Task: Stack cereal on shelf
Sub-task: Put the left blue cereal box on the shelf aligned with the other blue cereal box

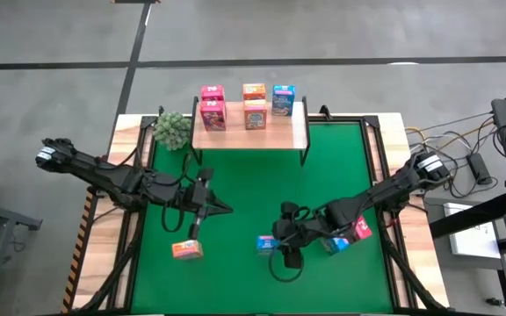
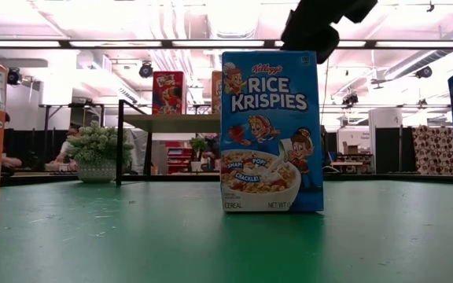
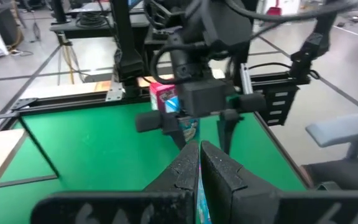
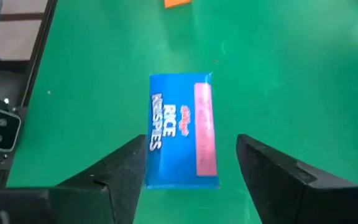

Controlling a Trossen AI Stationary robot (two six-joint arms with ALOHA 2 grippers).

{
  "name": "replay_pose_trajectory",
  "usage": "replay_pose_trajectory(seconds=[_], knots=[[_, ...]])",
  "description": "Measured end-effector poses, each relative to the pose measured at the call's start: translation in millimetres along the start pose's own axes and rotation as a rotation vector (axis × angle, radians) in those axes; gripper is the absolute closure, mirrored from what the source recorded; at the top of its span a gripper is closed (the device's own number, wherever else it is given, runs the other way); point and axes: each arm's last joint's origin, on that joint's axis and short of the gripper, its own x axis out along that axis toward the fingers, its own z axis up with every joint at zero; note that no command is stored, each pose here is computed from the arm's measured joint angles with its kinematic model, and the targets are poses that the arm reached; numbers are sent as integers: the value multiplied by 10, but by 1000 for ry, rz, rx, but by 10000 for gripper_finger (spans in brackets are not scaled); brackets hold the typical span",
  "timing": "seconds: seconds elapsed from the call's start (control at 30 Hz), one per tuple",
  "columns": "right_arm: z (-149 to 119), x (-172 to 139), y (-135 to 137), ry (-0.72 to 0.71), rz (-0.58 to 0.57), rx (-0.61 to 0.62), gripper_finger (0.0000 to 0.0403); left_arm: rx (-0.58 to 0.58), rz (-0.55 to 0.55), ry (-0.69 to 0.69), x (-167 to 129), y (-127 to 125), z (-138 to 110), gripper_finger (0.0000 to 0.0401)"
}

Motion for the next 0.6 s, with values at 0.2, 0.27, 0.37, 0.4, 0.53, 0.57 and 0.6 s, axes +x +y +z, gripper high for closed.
replay_pose_trajectory(seconds=[0.2, 0.27, 0.37, 0.4, 0.53, 0.57, 0.6], knots=[[-4, 8, 11, 7, 19, 32, 158, -1, 20, 0, 0, 7, 0, 401], [-6, 7, 15, 10, 28, 42, 158, -5, 20, 0, 0, 8, -1, 401], [-9, 9, 15, 13, 33, 51, 158, -5, 20, 0, 0, 7, -1, 401], [-13, 11, 13, 14, 32, 51, 158, -5, 20, 1, 0, 7, -1, 401], [-15, 12, 14, 15, 31, 46, 158, -5, 20, 1, 0, 7, -1, 401], [-18, 14, 13, 14, 30, 46, 158, -5, 20, 1, 0, 7, -1, 401], [-28, 19, 8, 15, 23, 44, 158, -5, 20, 1, 0, 7, -2, 401]])
